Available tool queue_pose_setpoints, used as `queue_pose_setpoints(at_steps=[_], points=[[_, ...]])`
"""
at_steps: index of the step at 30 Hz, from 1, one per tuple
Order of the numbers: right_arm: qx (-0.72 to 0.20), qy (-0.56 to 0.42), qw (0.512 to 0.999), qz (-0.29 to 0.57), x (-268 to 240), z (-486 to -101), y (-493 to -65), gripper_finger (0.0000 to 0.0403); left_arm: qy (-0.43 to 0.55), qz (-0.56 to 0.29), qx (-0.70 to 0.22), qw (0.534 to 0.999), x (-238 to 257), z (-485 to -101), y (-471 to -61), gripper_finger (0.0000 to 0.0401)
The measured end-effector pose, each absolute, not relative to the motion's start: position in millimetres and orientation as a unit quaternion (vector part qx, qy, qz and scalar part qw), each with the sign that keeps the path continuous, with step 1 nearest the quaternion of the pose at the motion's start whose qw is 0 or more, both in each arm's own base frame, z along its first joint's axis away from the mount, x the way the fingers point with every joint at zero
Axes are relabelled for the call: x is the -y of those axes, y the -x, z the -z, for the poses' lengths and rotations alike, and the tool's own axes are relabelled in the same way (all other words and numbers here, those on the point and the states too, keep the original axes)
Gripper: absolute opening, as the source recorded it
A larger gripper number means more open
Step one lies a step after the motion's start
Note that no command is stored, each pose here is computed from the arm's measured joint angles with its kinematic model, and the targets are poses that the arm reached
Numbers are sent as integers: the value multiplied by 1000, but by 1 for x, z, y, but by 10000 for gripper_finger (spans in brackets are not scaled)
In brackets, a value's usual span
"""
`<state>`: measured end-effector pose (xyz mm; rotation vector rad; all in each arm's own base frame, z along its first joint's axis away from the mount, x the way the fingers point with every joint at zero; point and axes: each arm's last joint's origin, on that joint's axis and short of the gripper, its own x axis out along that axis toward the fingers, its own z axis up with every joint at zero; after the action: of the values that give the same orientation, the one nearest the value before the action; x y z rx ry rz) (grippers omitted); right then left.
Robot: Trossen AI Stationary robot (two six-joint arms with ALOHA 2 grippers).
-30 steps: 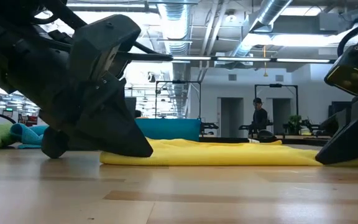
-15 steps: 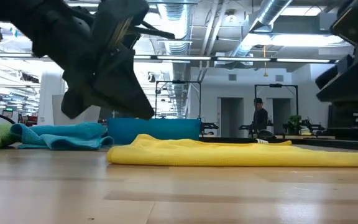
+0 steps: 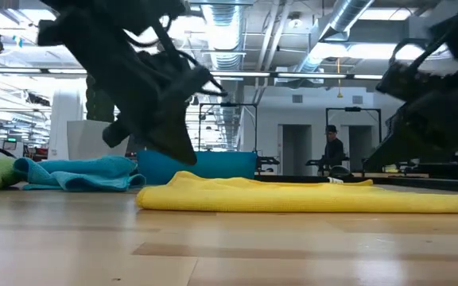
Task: Fold microfiber towels
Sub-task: Fold the yellow towel
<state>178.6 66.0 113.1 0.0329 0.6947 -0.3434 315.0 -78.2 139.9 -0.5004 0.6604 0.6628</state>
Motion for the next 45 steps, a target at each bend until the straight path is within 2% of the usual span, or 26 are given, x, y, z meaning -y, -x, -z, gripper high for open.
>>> queue_pose_setpoints(at_steps=[7, 12, 20, 23, 25, 29, 31, 34, 37, 42, 45], points=[[-362, -54, 915, 171, -51, -100, -171, 20, 233, -355, -329, 843, 45, -128, -311, 0], [-364, -80, 910, 179, -50, -96, -167, 28, 264, -334, -327, 844, 27, -116, -307, 0], [-327, -95, 928, 154, -55, -110, -166, 23, 253, -329, -357, 837, -14, -117, -309, 0], [-304, -84, 944, 94, -61, -124, -164, 20, 252, -308, -347, 849, -25, -133, -314, 0], [-293, -89, 952, 18, -67, -134, -162, 23, 247, -299, -332, 860, -27, -148, -317, 0], [-329, -109, 925, -154, -84, -140, -150, 41, 238, -276, -303, 881, -20, -186, -317, 0], [-366, -98, 907, -187, -92, -138, -143, 51, 246, -260, -273, 893, -12, -205, -317, 0], [-412, -59, 889, -190, -102, -144, -140, 63, 262, -228, -231, 909, 9, -228, -318, 0], [-441, -16, 880, -176, -110, -173, -150, 66, 261, -203, -219, 918, 33, -238, -319, 0], [-429, 69, 881, -187, -116, -262, -161, 62, 259, -182, -220, 922, 62, -240, -317, 0], [-456, 78, 873, -157, -112, -284, -152, 58, 270, -176, -220, 921, 75, -240, -314, 0]])
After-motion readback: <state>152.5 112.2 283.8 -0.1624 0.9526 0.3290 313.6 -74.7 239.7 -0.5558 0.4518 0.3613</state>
